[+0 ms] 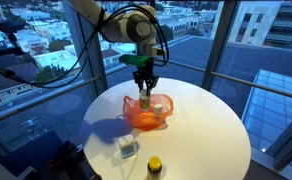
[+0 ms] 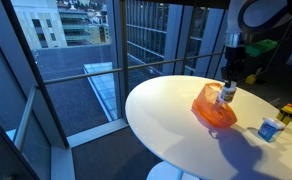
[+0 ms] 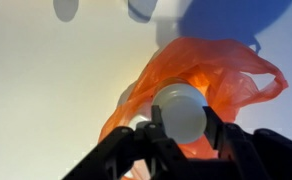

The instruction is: Put the white bottle in the plastic

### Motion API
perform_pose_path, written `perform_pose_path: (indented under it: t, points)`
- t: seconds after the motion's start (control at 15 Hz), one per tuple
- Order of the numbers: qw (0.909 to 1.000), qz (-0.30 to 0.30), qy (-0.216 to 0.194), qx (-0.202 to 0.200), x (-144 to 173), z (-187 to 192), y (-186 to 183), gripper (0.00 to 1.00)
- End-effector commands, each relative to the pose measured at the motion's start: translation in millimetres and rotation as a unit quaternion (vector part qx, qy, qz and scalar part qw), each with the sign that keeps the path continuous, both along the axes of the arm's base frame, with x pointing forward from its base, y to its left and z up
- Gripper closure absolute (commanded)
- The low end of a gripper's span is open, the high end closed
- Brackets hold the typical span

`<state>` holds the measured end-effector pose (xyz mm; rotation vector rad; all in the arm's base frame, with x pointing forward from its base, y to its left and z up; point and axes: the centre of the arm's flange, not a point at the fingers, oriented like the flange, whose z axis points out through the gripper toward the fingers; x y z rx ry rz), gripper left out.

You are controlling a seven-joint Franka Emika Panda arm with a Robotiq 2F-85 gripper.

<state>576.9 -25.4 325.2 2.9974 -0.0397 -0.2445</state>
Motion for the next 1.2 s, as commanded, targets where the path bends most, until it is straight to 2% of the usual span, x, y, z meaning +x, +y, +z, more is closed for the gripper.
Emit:
perform_pose_path:
  t: [0.0, 0.6, 1.13]
  points:
    - [0.9999, 0.004, -0.014, -0.004, 8.4, -12.3, 0.5, 0.81]
    - [0.9988, 0.011, -0.047, 0.0, 31.1, -61.4, -4.3, 0.81]
    - [0.9976, 0.002, -0.067, 0.014, 44.0, -84.2, -9.3, 0.81]
